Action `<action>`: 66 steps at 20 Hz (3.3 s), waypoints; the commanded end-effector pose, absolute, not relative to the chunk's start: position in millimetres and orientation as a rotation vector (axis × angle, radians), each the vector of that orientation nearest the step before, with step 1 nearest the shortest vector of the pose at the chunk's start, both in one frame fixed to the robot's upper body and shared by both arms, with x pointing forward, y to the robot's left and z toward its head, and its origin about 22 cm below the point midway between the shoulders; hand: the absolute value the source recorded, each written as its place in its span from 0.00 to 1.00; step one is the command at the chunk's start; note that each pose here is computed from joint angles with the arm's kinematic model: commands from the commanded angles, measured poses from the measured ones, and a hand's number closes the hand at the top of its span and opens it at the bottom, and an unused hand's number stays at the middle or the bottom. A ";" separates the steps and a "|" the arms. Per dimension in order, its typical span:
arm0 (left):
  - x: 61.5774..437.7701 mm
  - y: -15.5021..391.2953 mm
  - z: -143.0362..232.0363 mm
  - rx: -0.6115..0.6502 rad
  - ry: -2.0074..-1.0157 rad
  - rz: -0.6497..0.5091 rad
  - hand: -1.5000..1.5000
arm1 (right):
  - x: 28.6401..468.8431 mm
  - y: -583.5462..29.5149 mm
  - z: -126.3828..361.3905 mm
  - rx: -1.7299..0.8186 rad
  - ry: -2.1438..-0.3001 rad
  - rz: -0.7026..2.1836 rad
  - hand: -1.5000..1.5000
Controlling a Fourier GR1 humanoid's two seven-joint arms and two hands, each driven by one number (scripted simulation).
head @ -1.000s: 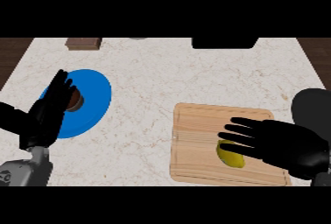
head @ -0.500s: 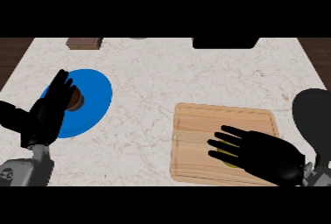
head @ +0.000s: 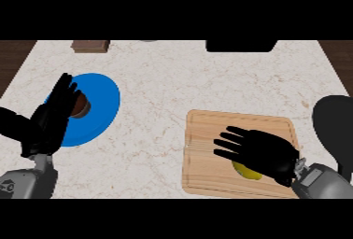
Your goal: Pick the lemon from the cutting board and place it in the pan
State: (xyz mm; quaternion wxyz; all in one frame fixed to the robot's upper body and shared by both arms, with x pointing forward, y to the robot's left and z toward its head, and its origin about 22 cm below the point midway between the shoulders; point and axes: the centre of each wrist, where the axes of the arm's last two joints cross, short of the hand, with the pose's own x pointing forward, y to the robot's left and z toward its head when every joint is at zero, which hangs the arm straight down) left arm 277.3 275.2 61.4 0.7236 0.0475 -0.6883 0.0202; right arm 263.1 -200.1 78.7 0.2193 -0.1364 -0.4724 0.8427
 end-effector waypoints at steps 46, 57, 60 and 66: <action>268.5 276.3 56.7 0.135 -1.509 0.071 0.50 | 341.7 -242.1 62.5 -1.300 -0.888 0.801 1.00; 272.7 272.2 60.7 0.104 -1.510 0.037 0.50 | 360.4 -181.4 188.2 -1.634 -0.848 0.531 1.00; 277.8 272.4 62.7 0.078 -1.520 0.040 0.50 | 372.6 -207.6 184.1 -1.647 -0.854 0.448 1.00; 273.4 274.8 71.7 0.095 -1.522 0.054 0.50 | 345.5 -262.0 163.8 -1.709 -0.832 0.293 1.00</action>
